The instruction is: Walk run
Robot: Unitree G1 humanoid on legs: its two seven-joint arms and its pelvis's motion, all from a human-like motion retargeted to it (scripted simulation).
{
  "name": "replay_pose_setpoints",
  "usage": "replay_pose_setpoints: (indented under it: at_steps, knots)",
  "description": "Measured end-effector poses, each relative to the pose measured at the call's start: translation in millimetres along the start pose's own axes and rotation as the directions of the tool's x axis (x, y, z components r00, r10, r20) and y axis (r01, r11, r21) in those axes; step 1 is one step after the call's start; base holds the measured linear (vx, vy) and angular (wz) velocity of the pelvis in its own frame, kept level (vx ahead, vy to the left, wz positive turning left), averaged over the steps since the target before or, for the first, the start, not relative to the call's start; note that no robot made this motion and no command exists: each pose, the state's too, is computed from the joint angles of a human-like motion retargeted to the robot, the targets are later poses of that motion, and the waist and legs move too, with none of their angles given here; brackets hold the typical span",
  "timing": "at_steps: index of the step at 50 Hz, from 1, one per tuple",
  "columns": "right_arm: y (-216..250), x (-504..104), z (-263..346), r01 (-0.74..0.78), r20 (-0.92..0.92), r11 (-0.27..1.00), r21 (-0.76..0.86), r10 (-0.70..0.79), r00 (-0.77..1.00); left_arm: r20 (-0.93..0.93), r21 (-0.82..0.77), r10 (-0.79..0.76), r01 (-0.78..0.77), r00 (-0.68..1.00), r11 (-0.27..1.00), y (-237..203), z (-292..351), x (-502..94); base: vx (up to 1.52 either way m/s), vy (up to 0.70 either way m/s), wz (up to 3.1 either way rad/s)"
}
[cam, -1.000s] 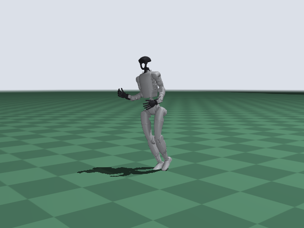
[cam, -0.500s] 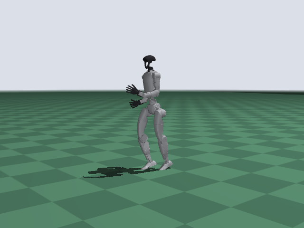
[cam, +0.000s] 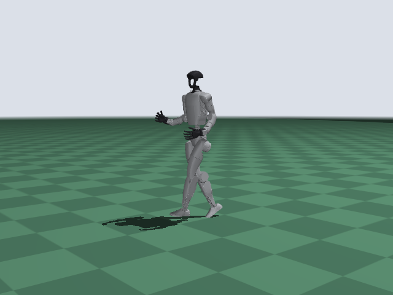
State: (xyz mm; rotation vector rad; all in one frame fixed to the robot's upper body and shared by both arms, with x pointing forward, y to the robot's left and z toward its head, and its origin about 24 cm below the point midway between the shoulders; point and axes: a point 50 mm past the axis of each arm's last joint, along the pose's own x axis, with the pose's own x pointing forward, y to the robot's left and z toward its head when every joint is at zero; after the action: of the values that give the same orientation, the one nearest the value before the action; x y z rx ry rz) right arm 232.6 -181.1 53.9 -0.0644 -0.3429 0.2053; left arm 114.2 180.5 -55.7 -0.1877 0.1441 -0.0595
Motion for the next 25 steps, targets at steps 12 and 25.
replay_pose_setpoints:
  at_steps: [12,25]
  knots:
    - [32,-56,-51,-0.035,-0.271,0.974,0.226,0.098,0.958,0.429,-0.017,-0.002,0.011,0.903,1.000,-21,84,85,1.27,-0.31,0.63]
    - [8,-135,-53,0.155,-0.464,0.982,0.111,-0.087,0.882,0.593,0.179,-0.136,0.035,0.794,0.983,-18,150,94,0.99,-0.33,2.36]
